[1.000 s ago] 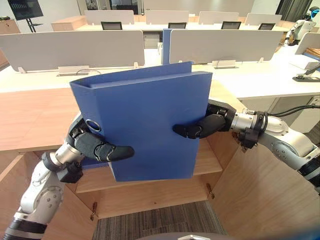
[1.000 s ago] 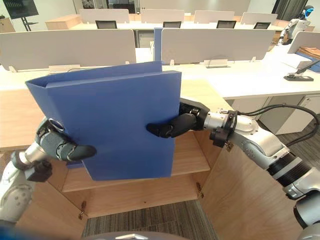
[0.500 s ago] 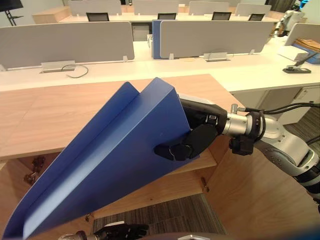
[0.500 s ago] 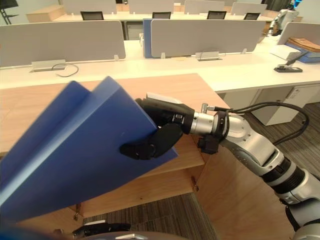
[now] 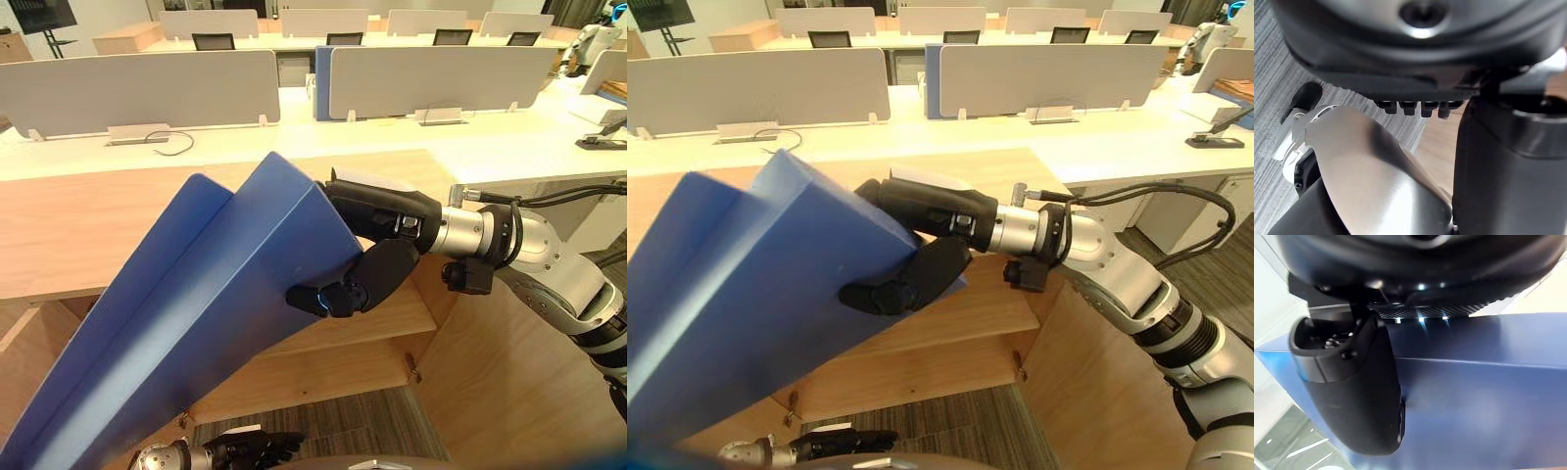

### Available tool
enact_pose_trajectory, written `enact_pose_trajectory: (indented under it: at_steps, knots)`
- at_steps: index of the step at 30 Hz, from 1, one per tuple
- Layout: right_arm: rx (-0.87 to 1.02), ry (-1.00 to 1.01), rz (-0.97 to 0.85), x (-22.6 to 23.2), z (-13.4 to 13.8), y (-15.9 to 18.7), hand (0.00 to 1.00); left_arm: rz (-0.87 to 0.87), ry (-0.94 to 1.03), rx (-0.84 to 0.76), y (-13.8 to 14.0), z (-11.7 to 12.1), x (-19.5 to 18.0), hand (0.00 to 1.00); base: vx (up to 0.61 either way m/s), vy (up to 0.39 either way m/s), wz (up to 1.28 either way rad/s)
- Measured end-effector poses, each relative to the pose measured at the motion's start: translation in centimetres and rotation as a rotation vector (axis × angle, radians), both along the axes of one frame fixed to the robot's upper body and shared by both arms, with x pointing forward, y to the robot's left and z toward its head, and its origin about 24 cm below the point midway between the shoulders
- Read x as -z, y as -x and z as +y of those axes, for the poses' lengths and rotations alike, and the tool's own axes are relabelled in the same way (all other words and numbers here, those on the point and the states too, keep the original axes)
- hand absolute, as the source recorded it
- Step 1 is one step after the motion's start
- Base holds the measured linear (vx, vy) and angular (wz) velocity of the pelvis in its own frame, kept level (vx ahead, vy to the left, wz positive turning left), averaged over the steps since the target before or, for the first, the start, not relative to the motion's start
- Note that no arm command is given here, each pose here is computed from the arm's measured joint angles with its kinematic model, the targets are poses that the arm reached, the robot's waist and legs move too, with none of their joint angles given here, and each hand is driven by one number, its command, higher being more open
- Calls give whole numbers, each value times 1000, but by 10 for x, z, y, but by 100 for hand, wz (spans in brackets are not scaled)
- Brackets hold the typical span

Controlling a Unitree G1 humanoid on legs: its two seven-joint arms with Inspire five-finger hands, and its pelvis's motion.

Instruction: Walk over to the cabinet, pick up the folder, carry it to the office cabinet, place the folder inside the office cabinet, then close the office cabinet door

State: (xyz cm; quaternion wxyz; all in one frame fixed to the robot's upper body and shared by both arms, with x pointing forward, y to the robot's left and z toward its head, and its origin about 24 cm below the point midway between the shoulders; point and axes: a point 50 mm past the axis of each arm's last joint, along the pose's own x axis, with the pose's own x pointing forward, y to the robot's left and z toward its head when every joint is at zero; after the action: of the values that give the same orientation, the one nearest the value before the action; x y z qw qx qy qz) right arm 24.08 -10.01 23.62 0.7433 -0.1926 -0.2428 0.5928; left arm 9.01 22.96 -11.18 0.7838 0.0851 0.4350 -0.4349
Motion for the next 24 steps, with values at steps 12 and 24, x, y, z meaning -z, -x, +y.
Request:
enact_pose_trajectory:
  at_steps: [12,24]
  knots:
    - [-54,333,217,137,33,34,0,48,-547,-809,42,27,43,100,-22,-13,1]
    - [170,643,268,234,10,26,0,139,-570,-1026,56,22,49,100,0,0,0]
